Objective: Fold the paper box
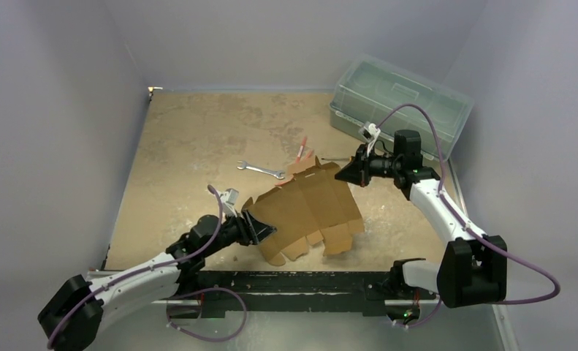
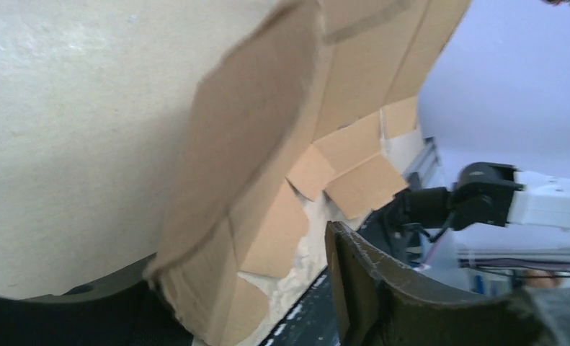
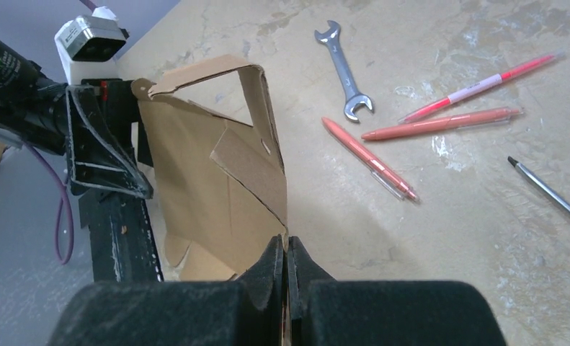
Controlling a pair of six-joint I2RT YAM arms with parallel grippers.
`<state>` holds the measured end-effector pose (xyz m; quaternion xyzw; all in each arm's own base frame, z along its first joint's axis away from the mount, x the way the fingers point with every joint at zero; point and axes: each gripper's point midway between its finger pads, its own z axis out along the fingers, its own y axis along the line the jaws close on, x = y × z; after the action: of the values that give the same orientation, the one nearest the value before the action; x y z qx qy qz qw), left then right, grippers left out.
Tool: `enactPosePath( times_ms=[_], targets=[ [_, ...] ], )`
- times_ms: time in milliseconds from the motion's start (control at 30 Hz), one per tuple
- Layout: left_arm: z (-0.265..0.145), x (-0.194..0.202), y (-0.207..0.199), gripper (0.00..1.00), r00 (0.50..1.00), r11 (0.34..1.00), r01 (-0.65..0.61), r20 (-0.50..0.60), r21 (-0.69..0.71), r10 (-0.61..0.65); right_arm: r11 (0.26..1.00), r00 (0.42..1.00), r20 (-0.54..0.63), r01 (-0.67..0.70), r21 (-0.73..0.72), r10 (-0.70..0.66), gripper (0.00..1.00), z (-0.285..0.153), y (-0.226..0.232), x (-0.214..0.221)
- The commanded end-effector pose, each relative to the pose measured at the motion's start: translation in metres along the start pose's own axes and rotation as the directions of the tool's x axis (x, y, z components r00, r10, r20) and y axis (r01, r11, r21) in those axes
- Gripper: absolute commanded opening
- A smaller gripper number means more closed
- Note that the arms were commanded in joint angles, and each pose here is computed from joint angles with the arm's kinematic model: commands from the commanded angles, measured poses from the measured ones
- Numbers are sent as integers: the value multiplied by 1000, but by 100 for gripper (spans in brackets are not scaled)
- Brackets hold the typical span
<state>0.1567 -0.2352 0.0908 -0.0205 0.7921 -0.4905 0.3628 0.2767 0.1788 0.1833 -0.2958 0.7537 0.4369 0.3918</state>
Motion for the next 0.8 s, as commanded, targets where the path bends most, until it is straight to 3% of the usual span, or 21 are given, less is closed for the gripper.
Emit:
enactPosePath(
  times_ms=[0,133,233,300,467,667,767],
  targets=[
    [-3,-54,-24,66,975,980,-180,112,-89,190,998,997,50,54,-23,-53,0,-3,9,-17],
    [-42,-124,-59,95,902,932,-290,263,-216,342,995,995,39,95,23,-95,0,-8,6,-16],
    [-53,-157,-93,99,852,906,-361,318,-221,417,995,994,44,102,15,-103,0,-8,8,-18],
    [-40,-167,-105,94,834,872,-427,269,-241,483,995,994,43,99,7,-99,0,-8,9,-18],
    [9,-177,-114,68,773,767,-604,75,-218,630,994,994,43,106,-10,-105,0,-9,14,-18],
    [33,-203,-74,55,829,831,-550,68,-79,555,991,990,55,134,-19,-132,0,-12,20,-20],
    [46,-192,-70,49,858,854,-514,52,80,511,991,990,55,133,-25,-132,0,-12,21,-20]
  ],
)
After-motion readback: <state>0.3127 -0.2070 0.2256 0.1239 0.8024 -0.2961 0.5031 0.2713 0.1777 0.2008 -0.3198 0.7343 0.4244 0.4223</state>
